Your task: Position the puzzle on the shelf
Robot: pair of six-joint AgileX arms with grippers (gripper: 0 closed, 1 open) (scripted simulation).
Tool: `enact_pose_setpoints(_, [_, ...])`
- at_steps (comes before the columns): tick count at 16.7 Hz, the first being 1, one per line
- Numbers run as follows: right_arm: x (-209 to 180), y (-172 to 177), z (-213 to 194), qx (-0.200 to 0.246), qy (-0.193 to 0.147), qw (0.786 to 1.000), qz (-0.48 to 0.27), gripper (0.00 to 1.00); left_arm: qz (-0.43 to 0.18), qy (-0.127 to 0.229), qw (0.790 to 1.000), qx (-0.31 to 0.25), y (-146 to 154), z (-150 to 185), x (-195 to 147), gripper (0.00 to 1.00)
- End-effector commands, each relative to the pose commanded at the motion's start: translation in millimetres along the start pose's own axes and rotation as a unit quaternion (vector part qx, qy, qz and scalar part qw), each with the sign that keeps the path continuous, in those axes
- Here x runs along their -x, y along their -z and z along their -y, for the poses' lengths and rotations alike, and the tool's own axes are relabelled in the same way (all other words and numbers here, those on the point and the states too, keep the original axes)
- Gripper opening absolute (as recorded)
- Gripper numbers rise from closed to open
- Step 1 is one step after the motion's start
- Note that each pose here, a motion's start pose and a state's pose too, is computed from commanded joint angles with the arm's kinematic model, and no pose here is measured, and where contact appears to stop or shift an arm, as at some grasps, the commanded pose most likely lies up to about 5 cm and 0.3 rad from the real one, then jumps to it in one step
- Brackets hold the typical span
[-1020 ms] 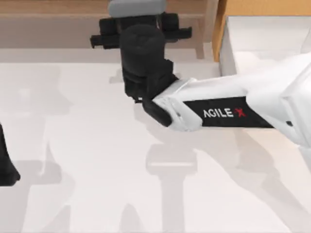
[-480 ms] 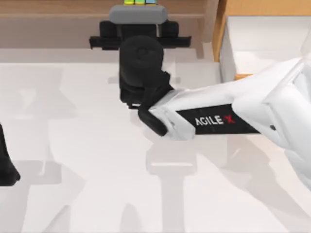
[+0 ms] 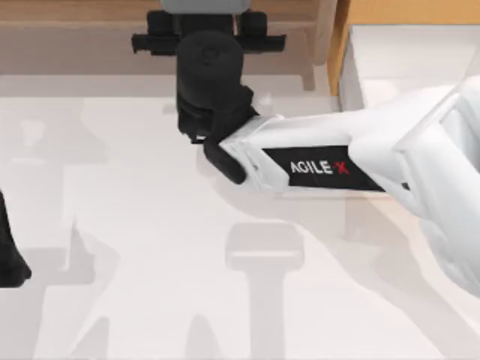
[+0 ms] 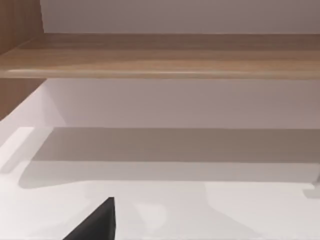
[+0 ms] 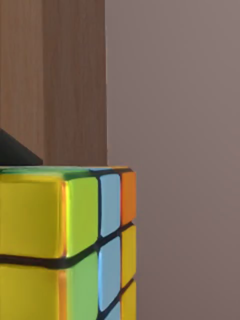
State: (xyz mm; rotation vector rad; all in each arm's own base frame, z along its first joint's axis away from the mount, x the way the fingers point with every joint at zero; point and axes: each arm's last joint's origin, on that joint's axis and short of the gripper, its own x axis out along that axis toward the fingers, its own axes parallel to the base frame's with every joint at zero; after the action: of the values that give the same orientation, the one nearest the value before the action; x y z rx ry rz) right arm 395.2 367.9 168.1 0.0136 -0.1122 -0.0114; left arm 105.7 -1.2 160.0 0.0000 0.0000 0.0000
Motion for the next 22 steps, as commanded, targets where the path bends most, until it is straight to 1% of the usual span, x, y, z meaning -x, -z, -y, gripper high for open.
enact_pose_setpoints(6, [-30, 10, 0, 0.011, -0.001, 1.0, -0.01, 0.0, 0.0, 0.0, 1.0, 0.0, 0, 0, 0, 1.0])
enact_pose_setpoints(12, [-63, 7, 3, 0.006, -0.001, 1.0, -0.005, 0.0, 0.0, 0.0, 1.0, 0.0, 0, 0, 0, 1.0])
enact_pose_setpoints(17, [-66, 7, 4, 0.007, -0.001, 1.0, -0.006, 0.0, 0.0, 0.0, 1.0, 0.0, 0, 0, 0, 1.0])
enact_pose_setpoints(22, [-66, 7, 4, 0.007, -0.001, 1.0, -0.006, 0.38, 0.0, 0.0, 1.0, 0.0, 0, 0, 0, 1.0])
